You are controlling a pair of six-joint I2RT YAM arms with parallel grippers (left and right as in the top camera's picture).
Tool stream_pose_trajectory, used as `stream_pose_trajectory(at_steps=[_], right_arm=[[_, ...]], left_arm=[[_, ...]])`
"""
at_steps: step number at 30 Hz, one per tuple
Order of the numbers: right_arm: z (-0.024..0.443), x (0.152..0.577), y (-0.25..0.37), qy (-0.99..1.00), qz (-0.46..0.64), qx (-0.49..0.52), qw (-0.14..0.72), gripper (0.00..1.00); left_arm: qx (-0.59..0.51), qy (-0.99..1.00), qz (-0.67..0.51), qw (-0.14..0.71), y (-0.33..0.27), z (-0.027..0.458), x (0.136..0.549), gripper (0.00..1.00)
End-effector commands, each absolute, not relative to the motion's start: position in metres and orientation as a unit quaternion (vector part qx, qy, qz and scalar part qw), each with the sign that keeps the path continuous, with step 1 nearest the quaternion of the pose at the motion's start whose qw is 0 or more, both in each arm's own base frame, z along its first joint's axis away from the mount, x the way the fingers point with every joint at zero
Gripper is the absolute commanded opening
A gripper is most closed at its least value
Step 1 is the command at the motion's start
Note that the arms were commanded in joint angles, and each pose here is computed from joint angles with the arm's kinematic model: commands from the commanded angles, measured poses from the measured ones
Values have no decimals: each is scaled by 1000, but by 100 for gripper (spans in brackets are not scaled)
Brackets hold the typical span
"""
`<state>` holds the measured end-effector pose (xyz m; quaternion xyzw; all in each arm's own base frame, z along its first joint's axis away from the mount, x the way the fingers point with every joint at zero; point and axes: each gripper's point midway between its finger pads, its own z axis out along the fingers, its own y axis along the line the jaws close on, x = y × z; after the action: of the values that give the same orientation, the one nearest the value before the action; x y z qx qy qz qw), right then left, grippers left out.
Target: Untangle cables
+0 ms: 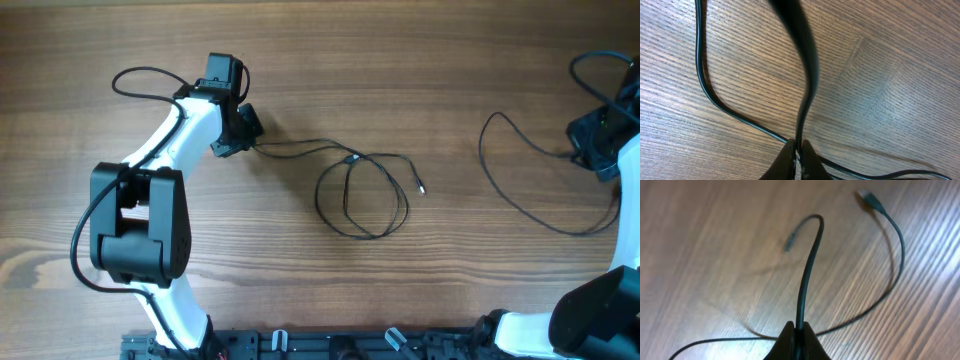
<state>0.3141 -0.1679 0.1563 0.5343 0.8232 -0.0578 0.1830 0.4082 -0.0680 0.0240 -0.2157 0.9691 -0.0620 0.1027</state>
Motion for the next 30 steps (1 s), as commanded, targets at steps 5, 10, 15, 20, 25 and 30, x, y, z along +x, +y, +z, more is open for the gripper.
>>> stream_pose_trajectory(at_steps=[5, 10, 15, 20, 25, 30], right_arm=[[141, 308, -153, 862, -38, 484, 145, 100], [146, 331, -77, 927, 152, 314, 134, 100], [142, 317, -32, 956, 156, 231, 86, 100], [135, 310, -33, 974, 80, 199, 73, 100], [177, 332, 51, 931, 331, -6, 151, 100], [150, 370, -39, 960, 95, 177, 196, 100]], left_arm=[[-221, 969, -60, 94, -67, 18, 405, 81], [-217, 961, -82, 150, -71, 71, 423, 100], [-194, 959, -153, 137, -122, 96, 409, 98], [-127, 959, -189, 171, -189, 105, 409, 100], [-181, 957, -152, 171, -191, 87, 408, 96], [-189, 959, -144, 154, -192, 62, 412, 84]])
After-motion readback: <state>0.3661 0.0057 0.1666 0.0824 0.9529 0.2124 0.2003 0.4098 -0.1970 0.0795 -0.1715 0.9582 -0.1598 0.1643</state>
